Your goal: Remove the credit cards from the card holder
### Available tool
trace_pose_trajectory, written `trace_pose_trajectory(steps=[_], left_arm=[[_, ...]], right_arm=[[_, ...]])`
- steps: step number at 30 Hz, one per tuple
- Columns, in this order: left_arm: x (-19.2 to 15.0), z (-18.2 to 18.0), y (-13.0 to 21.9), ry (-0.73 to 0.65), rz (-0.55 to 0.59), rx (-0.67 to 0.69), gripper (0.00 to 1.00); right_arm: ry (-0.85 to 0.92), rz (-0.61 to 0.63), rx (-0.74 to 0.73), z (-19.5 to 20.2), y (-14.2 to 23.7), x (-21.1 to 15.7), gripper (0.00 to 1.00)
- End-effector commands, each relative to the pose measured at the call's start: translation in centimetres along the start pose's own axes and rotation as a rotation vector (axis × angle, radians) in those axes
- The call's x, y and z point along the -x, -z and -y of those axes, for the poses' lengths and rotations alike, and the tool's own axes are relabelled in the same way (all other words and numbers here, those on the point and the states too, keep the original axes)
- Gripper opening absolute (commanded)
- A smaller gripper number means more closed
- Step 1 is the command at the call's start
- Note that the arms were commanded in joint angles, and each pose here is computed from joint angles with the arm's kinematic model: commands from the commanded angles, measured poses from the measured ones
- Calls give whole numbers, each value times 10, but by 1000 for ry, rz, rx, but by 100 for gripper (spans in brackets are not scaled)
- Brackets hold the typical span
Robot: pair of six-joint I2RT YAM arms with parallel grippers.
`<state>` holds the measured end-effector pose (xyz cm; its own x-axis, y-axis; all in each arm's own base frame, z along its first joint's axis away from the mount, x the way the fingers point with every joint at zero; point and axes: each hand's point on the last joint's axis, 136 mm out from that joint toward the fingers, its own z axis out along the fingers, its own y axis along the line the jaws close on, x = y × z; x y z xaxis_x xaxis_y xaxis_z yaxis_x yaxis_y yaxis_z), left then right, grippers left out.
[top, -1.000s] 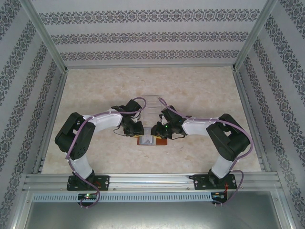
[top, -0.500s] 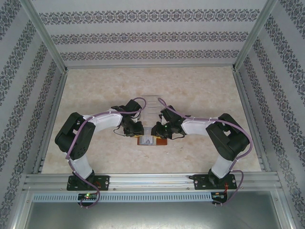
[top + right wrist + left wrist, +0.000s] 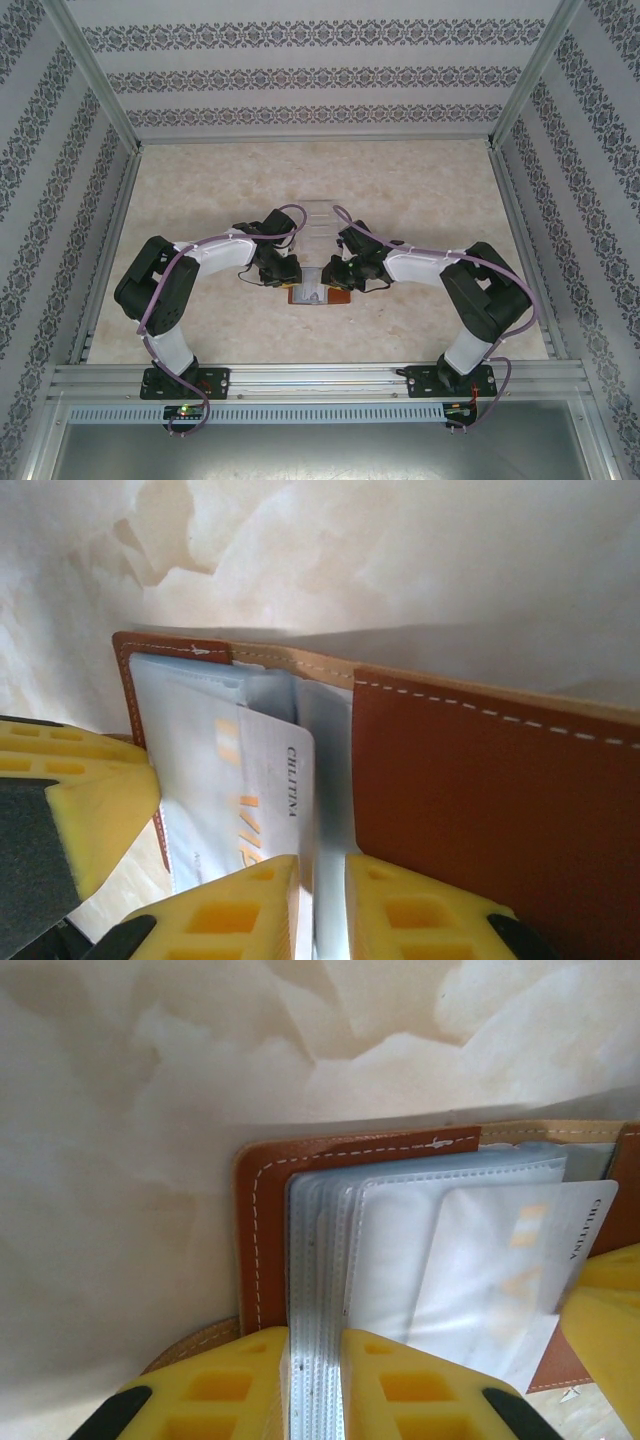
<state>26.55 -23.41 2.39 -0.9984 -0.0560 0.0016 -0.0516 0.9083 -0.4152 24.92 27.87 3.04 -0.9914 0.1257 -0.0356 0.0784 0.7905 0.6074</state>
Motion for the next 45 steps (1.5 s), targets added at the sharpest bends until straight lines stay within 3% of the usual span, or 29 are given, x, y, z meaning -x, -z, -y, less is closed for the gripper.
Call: trace_pose_trajectory(steps=[1,20,32,45], left_arm=[[-13,-13,-8,15,-40,49,19],[-10,12,1,-1,-12,-4,24],[-5,22,23,-10,38,-16,26],[-10,20,-1,-17,-23,-9,30]], right_arm=[[15,33,30,-8,11,7,23],[-9,11,66,-5,5,3,24],[-6,52,88,-7,24,6,24],[-19,4,69,6,10,0,25]])
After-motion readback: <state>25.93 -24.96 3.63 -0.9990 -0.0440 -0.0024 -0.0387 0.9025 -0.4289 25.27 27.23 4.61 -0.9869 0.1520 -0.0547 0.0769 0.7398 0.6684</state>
